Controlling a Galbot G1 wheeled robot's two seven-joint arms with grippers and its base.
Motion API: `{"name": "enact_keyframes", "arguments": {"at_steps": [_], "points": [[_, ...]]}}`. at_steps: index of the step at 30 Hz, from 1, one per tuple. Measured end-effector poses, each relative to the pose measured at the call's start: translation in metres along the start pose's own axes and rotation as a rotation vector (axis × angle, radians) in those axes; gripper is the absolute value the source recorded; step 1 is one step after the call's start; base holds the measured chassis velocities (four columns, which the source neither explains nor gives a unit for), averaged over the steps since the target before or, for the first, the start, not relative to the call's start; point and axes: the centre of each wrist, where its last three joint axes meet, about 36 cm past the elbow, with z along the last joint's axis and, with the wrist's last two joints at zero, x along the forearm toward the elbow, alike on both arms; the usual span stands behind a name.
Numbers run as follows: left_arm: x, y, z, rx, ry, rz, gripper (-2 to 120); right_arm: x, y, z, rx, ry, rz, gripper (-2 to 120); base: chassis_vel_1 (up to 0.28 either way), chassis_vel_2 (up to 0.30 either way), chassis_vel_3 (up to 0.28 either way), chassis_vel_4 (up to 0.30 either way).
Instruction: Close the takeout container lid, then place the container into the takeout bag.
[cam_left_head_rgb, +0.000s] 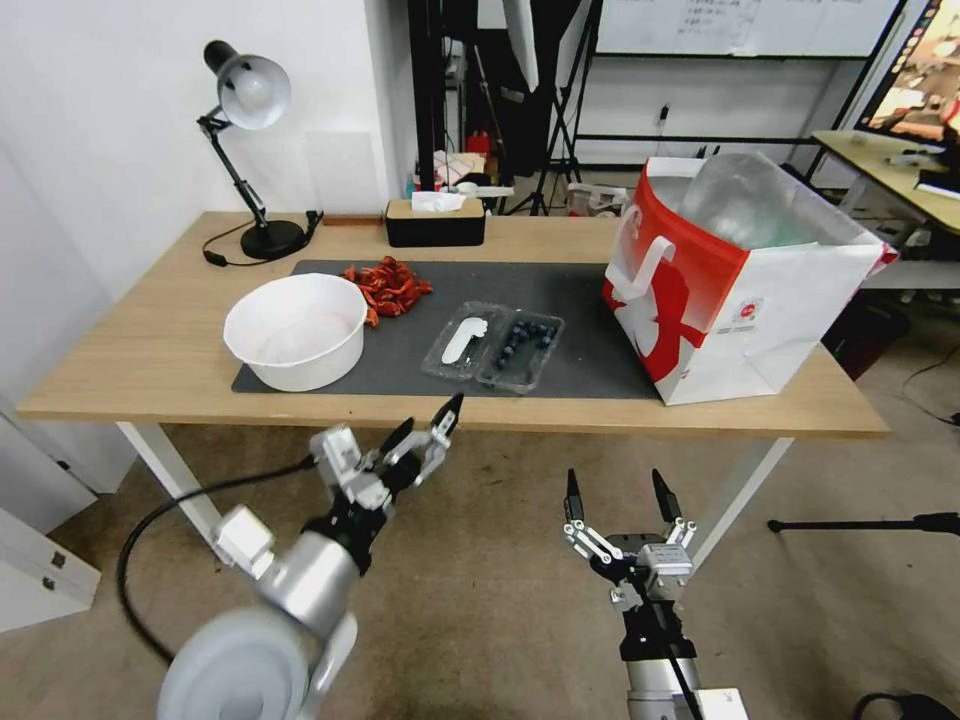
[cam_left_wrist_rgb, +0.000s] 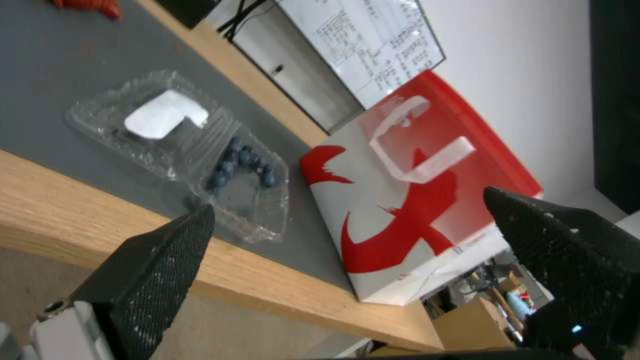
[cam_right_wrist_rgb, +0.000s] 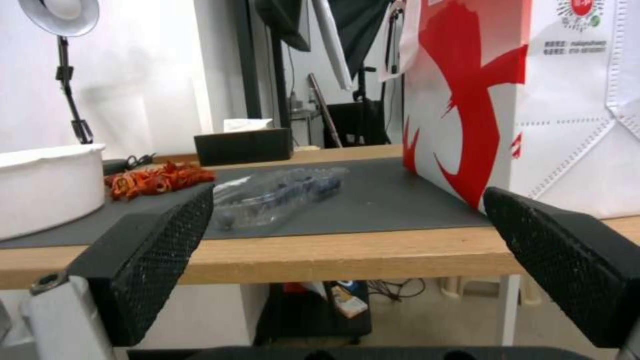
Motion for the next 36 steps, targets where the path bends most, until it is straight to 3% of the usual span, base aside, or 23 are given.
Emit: {"name": "enact_keyframes", "arguments": {"at_steps": [8, 10, 15, 23, 36], "points": [[-0.050, 0.015, -0.001, 0.046, 0.046, -0.083, 100, 0.003, 0.001, 0.000, 0.012, 0.002, 0.011, 100, 0.000, 0.000, 0.000, 0.000], [-0.079, 0.017, -0.006, 0.052, 0.061, -0.146, 100, 0.004, 0.001, -0.001, 0.019, 0.003, 0.016, 100, 0.000, 0.000, 0.000, 0.000], [-0.108, 0.018, -0.016, 0.055, 0.069, -0.202, 100, 0.005, 0.000, 0.000, 0.025, 0.001, 0.025, 100, 0.000, 0.000, 0.000, 0.000], [-0.129, 0.020, -0.028, 0.096, 0.076, -0.240, 100, 0.004, 0.002, 0.004, 0.028, 0.005, 0.029, 100, 0.000, 0.000, 0.000, 0.000], [-0.146, 0.021, -0.027, 0.090, 0.115, -0.309, 100, 0.005, 0.003, 0.010, 0.032, 0.023, 0.031, 100, 0.000, 0.000, 0.000, 0.000]]}}
